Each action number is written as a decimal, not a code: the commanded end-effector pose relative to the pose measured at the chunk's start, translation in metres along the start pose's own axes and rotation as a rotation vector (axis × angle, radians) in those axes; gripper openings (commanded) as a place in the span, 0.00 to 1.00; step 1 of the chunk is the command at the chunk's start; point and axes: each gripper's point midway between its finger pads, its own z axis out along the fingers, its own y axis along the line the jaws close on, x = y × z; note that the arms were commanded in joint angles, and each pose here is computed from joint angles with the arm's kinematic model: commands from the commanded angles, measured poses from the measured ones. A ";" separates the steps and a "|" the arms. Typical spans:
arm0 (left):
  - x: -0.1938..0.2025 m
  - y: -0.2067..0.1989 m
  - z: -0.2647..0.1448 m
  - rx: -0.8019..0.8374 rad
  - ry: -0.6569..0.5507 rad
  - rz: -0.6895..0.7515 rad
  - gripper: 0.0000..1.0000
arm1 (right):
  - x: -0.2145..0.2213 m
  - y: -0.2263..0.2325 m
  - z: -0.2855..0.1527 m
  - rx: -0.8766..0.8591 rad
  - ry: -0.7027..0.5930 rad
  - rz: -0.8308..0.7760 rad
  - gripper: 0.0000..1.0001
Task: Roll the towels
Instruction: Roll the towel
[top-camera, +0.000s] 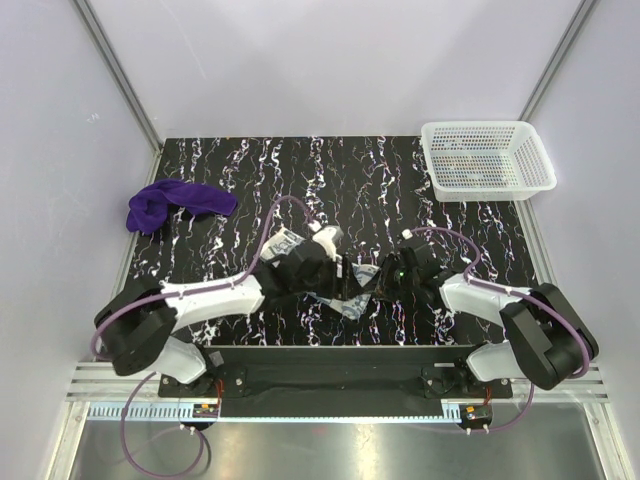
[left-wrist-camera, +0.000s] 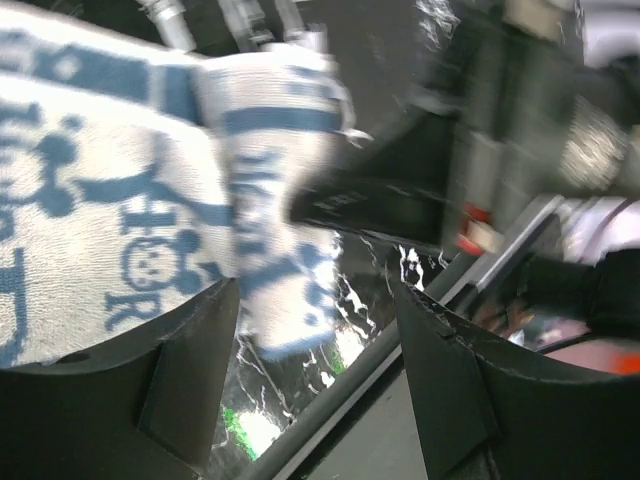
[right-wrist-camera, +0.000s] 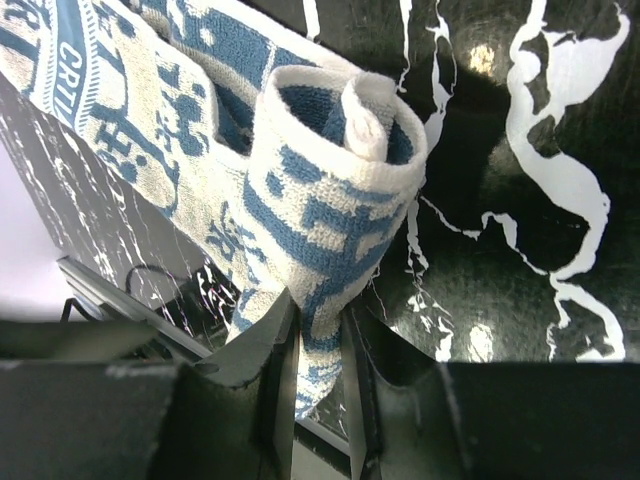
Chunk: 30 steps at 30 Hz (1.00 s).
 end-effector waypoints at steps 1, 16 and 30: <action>-0.009 0.001 -0.016 -0.194 -0.098 0.308 0.68 | -0.006 0.008 -0.008 0.024 -0.016 -0.041 0.27; 0.038 -0.034 0.018 -0.323 -0.060 0.674 0.68 | -0.008 0.018 -0.019 0.033 0.001 -0.047 0.27; 0.055 -0.003 0.038 -0.454 0.014 0.722 0.59 | -0.003 0.024 -0.023 0.014 0.027 -0.043 0.27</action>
